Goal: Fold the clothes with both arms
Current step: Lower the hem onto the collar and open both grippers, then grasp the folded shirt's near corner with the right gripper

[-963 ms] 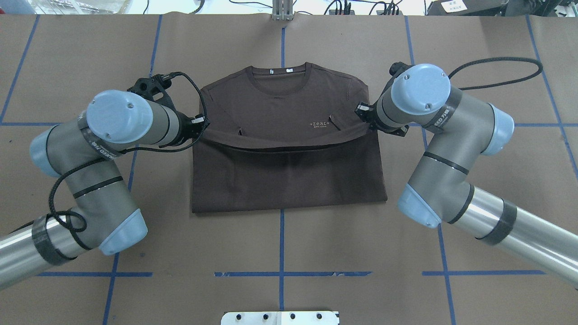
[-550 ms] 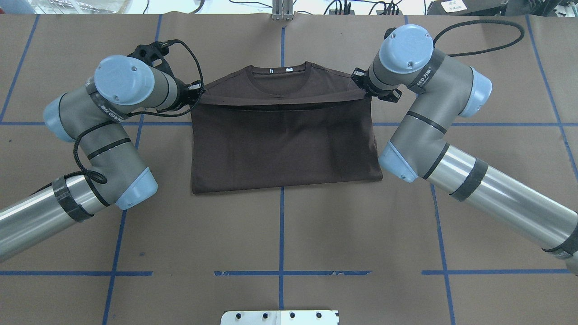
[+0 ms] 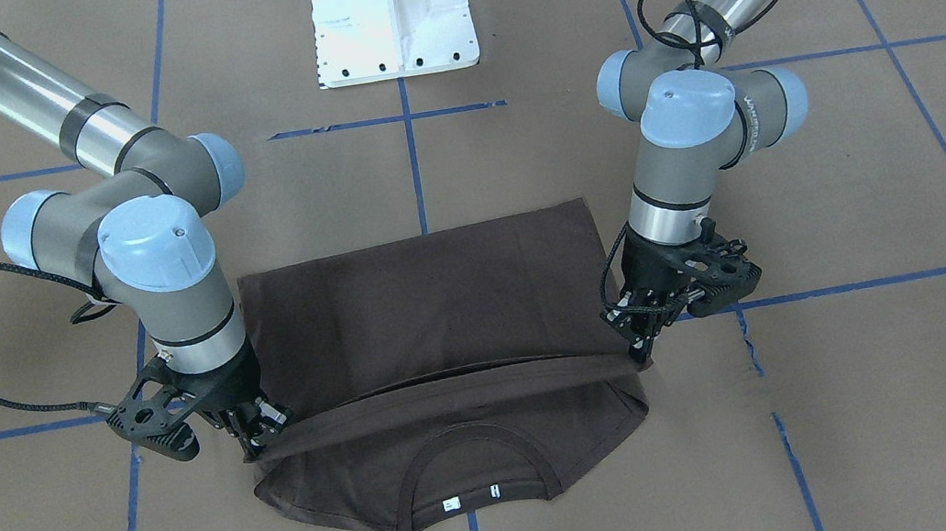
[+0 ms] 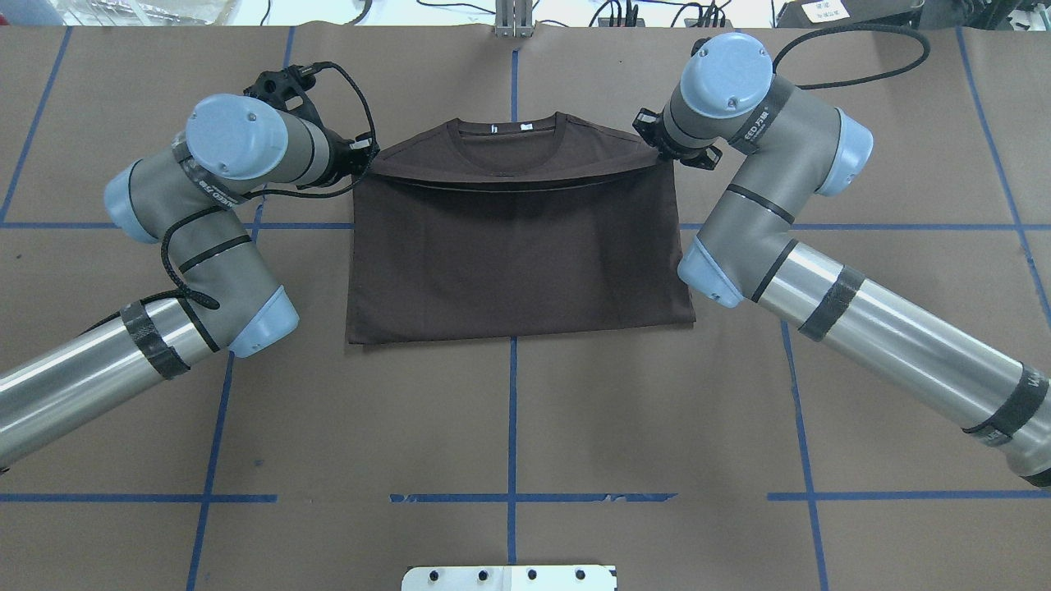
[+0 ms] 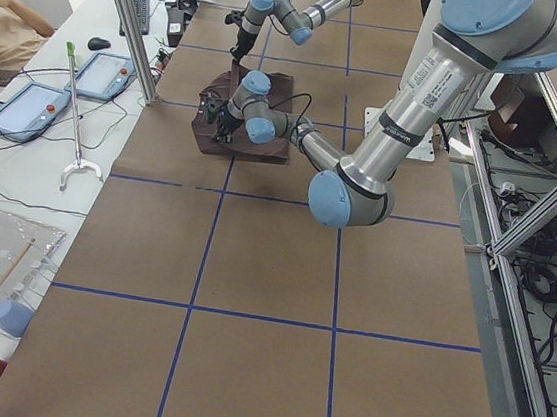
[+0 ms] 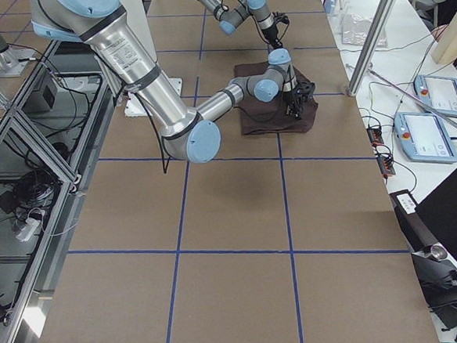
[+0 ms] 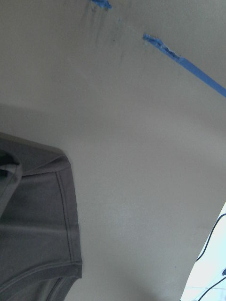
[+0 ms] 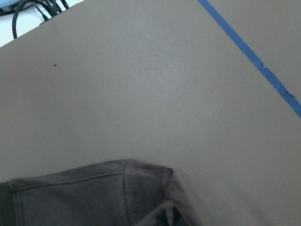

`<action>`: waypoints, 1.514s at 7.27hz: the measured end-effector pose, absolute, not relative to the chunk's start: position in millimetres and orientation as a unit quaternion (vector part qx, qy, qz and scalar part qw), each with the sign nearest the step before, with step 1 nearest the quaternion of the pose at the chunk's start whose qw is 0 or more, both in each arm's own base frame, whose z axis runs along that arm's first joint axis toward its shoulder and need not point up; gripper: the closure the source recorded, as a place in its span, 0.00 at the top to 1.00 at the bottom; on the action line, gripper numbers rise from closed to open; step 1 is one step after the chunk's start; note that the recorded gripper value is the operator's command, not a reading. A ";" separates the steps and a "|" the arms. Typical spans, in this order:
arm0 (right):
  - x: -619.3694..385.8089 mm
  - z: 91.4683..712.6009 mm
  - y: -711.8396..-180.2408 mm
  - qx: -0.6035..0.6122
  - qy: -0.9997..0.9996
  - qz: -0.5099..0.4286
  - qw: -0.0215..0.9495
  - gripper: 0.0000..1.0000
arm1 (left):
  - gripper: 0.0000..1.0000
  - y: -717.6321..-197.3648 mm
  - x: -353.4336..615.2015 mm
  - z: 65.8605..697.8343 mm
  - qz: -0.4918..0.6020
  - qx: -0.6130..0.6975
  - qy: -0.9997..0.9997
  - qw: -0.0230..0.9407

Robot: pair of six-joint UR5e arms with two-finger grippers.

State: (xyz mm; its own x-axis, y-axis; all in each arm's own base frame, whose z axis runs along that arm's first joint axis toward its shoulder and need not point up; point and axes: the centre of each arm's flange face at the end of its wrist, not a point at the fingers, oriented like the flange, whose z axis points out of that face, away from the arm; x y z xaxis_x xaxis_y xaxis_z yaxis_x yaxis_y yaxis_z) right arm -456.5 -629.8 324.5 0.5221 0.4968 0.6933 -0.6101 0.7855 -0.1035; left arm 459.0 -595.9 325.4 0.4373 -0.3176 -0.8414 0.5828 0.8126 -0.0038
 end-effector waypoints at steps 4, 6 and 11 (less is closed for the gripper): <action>-456.7 313.9 -633.7 0.082 -0.376 0.322 0.865 0.54 | 0.54 -606.0 452.5 326.7 -0.269 0.160 0.484 0.818; -432.5 302.9 -602.0 0.087 -0.402 0.316 0.855 0.66 | 0.58 -595.9 435.7 330.1 -0.261 0.157 0.505 0.808; -459.4 365.4 -434.5 0.017 -0.409 0.349 0.843 0.65 | 0.58 -577.0 424.5 335.7 -0.250 0.144 0.517 0.806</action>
